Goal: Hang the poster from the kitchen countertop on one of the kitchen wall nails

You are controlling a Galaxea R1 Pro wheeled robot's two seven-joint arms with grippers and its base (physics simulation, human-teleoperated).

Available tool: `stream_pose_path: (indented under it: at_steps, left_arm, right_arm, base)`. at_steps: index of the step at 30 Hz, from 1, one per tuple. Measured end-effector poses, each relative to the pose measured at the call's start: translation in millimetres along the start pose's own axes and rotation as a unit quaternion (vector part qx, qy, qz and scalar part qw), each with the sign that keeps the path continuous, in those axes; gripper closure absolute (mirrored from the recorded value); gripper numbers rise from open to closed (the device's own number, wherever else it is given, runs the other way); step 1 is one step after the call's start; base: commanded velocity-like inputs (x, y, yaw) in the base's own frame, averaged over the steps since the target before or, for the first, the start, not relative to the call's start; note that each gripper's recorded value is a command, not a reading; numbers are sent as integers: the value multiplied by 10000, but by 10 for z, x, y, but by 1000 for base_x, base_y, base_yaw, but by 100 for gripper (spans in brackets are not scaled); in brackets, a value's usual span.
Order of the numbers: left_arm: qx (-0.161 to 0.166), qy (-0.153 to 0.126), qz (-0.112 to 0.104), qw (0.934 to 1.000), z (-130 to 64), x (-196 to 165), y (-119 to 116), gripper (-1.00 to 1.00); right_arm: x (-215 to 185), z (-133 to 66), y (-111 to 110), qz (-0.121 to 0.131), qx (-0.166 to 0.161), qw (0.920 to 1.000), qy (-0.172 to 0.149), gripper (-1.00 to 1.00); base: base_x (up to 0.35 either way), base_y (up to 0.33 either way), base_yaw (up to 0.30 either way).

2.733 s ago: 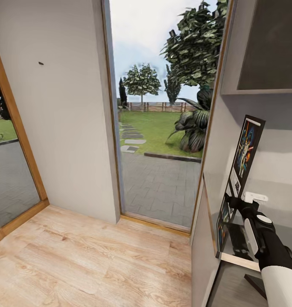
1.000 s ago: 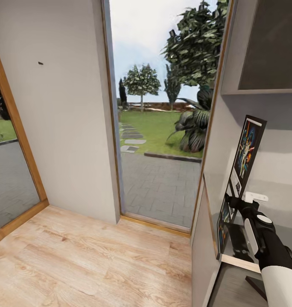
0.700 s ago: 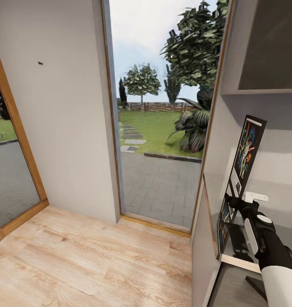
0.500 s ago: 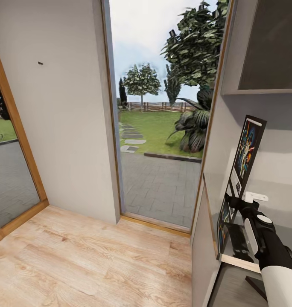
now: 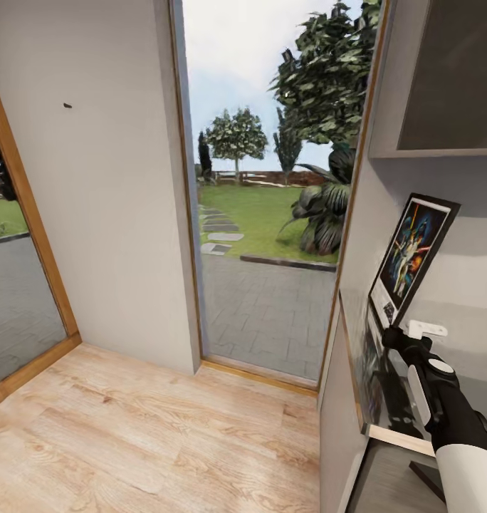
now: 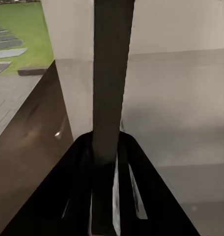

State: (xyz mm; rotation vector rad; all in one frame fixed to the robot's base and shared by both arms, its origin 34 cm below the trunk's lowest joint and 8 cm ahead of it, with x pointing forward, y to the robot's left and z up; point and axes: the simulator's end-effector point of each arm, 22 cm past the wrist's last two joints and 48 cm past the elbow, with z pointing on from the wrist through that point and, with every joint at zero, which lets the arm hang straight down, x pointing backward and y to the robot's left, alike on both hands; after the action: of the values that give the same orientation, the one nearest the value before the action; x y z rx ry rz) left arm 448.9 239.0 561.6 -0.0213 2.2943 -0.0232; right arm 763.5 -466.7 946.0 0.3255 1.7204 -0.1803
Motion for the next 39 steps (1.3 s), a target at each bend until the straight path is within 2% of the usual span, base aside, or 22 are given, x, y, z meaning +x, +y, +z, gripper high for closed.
stream_pose_path:
  at_steps: [39]
  left_arm:
    - [3,-134,1,9999,-47,-161,-4,-100]
  right_arm:
    - [-228,-73,5,50,-15,9999,-126,100]
  base:
    - [0,0,0]
